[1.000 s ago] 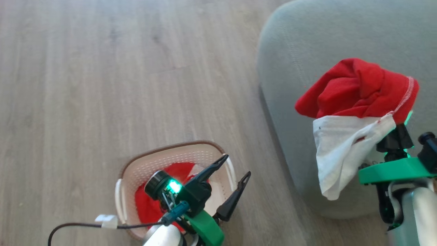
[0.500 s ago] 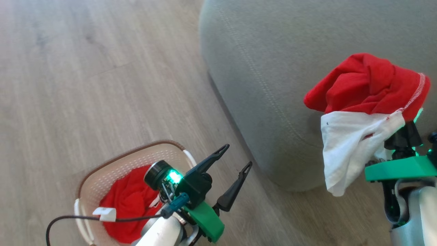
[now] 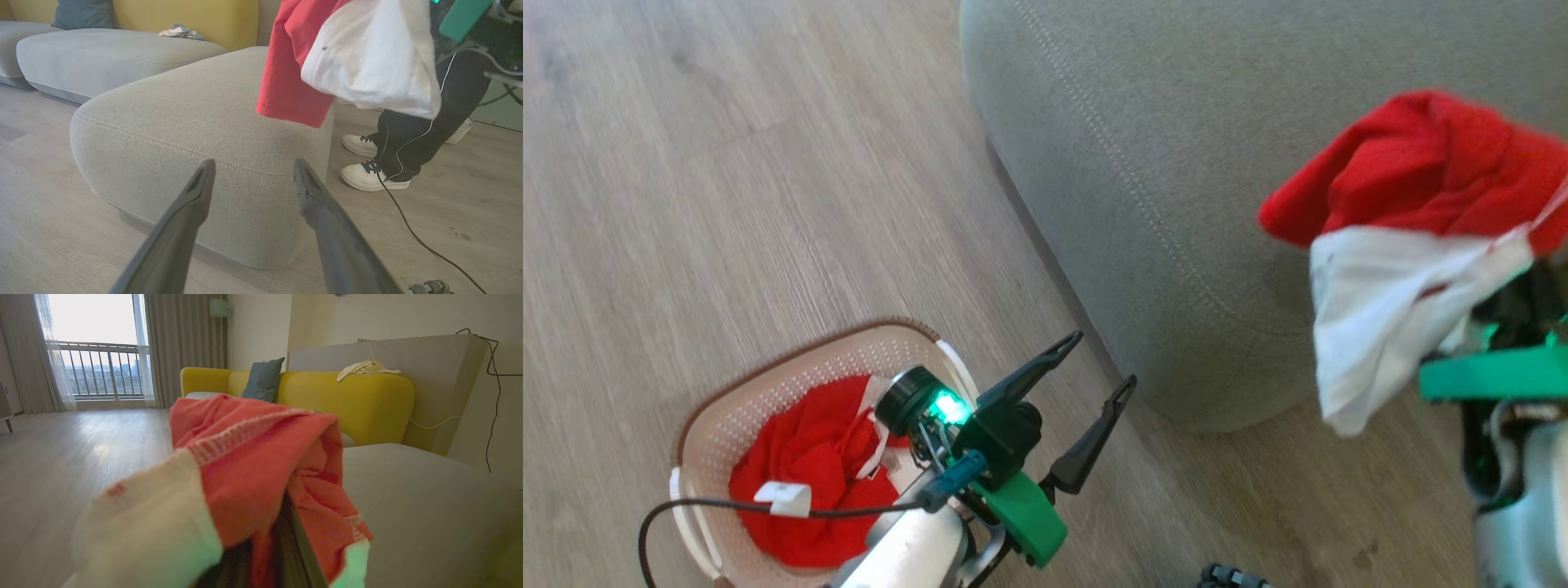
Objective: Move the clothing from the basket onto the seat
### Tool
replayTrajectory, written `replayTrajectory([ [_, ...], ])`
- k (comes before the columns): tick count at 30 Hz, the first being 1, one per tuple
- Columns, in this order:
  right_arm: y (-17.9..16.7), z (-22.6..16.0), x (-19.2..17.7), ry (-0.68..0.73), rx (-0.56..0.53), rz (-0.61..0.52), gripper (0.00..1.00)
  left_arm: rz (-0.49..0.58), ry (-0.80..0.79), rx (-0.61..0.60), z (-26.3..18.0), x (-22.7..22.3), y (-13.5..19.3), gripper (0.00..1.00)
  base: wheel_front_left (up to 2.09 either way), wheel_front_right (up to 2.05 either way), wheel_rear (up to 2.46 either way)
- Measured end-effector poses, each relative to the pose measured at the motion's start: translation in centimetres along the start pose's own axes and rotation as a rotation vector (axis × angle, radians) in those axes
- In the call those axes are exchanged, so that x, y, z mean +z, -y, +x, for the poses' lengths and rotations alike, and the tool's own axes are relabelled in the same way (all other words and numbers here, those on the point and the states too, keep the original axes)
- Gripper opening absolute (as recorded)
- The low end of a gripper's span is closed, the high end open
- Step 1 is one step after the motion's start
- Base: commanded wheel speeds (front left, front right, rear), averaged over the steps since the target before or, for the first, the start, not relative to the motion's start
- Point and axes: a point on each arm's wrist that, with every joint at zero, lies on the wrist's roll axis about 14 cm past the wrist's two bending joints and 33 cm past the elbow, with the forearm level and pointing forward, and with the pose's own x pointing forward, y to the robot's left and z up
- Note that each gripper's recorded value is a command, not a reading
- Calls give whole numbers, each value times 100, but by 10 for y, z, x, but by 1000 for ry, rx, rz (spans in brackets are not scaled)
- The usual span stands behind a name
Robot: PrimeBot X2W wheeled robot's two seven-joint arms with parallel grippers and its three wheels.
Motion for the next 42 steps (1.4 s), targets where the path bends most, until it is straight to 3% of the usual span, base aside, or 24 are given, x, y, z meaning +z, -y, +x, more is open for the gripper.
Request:
replayTrajectory([
  [11, -2, 85, 40, 145, 46, -110, 0, -11, -39, 10, -1, -28, -32, 100, 0, 0, 0],
  [18, 12, 146, 43, 183, -22, -83, 0, -50, -99, 20, -9, -65, -52, 100, 0, 0, 0],
  [26, 15, 202, -8, 77, -72, -38, 0, -75, -129, 40, -13, -96, -78, 100, 0, 0, 0],
  [32, -2, 236, -51, -12, -68, 7, 0, -93, -148, 82, -21, -113, -97, 100, 0, 0, 0],
  [42, -29, 228, -172, -391, -73, 48, 0, -87, -172, 148, -37, -122, -117, 100, 0, 0, 0],
])
